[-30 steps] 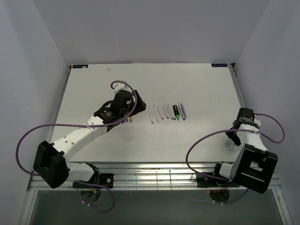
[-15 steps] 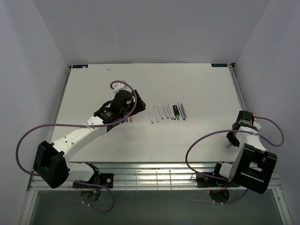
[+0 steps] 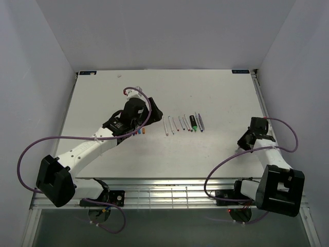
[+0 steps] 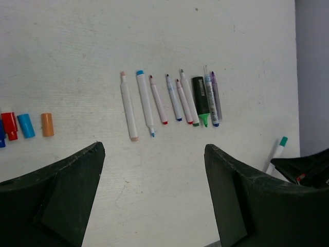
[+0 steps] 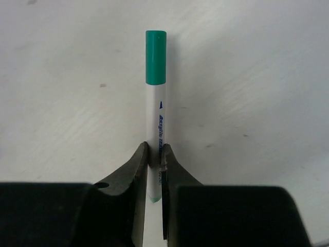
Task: Open the pen caps
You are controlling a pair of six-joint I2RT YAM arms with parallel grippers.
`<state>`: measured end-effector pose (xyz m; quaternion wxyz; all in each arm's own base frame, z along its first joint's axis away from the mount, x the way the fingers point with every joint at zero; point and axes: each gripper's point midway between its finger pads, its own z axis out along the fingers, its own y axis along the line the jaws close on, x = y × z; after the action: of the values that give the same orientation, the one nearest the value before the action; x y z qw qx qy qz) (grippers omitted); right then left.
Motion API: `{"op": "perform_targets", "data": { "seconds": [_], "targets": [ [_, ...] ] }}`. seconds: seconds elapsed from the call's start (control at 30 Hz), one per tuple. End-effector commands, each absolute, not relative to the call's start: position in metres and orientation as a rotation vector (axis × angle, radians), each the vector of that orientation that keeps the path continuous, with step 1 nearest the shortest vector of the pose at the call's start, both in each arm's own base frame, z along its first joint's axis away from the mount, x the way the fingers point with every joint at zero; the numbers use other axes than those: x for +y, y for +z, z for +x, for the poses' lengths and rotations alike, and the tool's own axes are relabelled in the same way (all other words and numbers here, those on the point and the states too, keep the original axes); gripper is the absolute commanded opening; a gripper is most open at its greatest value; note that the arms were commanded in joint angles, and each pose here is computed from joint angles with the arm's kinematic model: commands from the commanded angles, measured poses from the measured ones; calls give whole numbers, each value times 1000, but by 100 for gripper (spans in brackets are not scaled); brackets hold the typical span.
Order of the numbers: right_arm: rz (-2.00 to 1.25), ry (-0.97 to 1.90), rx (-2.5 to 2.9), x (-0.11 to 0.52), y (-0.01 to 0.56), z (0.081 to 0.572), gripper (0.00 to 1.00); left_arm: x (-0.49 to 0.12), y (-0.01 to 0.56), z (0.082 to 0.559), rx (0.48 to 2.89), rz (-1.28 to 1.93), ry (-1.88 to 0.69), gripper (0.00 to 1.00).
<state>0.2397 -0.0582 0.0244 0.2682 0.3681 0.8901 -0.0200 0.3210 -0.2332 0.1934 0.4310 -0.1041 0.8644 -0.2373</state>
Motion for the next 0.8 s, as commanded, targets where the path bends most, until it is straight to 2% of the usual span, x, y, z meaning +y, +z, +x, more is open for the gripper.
{"op": "perform_targets", "data": {
  "seconds": [0.0,0.13,0.27,0.37,0.77],
  "targets": [
    [618,202,2335,-6,89,293,8,-262,218,320,2096,-109,-752,89],
    [180,506,2299,74,134,314,8,-284,220,317,2084,-34,-877,89],
    [-220,874,2164,156,167,297,8,-306,220,308,2097,22,-1027,88],
    [-390,1004,2087,192,179,284,8,-320,212,307,2126,20,-1103,86],
    [-613,1155,2040,268,186,262,8,-345,198,321,2145,-77,-1208,84]
  ]
}}
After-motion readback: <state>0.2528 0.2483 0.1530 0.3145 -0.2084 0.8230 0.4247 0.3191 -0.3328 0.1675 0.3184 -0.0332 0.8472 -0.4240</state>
